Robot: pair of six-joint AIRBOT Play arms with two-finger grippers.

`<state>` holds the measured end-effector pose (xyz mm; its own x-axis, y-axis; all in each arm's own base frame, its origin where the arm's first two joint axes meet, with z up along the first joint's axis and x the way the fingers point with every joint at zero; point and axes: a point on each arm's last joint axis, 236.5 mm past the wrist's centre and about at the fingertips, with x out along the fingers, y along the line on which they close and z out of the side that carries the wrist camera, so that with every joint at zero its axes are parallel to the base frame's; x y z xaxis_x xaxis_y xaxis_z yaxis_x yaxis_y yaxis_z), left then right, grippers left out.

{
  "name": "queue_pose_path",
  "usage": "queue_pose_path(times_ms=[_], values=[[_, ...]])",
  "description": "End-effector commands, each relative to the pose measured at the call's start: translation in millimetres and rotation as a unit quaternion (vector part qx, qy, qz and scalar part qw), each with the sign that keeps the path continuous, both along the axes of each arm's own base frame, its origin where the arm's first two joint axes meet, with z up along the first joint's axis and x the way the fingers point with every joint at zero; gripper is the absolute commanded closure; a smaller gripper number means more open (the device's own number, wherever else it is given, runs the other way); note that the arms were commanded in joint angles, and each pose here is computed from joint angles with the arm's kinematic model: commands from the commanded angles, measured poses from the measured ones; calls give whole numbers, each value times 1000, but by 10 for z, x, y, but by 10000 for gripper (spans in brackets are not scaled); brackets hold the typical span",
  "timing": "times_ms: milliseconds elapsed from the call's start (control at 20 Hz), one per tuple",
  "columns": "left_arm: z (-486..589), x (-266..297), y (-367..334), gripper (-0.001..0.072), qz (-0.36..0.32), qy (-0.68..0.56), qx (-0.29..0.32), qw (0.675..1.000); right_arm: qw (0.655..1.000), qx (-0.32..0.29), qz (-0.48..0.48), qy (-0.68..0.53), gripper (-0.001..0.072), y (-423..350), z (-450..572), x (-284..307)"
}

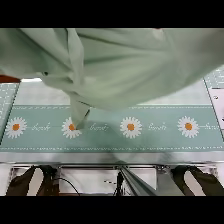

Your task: Fold the shirts.

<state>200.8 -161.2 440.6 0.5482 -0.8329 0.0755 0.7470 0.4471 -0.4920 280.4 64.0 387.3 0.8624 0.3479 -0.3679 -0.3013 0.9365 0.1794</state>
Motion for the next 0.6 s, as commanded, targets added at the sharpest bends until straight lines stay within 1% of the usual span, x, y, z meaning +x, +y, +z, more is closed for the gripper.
queue_pose_path(times_ms=[0,200,250,350,450,500,550], values=[[151,-352,-176,674,-11,-16,-6,1000,1000,-22,-19,1,686,-19,156,-388],[142,-504,-253,674,-8,-6,-7,1000,995,-42,-80,-51,687,-222,496,-605],[55,-464,-232,674,7,3,10,1000,994,-44,-87,-55,686,-252,515,-603],[-339,-298,-91,674,55,45,82,994,994,-51,-95,-21,687,-330,361,-529],[-852,-91,217,674,119,122,147,974,994,-49,-85,47,687,-368,60,-316],[-1060,-3,350,674,140,152,162,965,994,-32,-81,69,687,-368,-36,-152],[-1231,81,434,674,148,177,160,960,994,-11,-67,84,687,-329,-107,55]])
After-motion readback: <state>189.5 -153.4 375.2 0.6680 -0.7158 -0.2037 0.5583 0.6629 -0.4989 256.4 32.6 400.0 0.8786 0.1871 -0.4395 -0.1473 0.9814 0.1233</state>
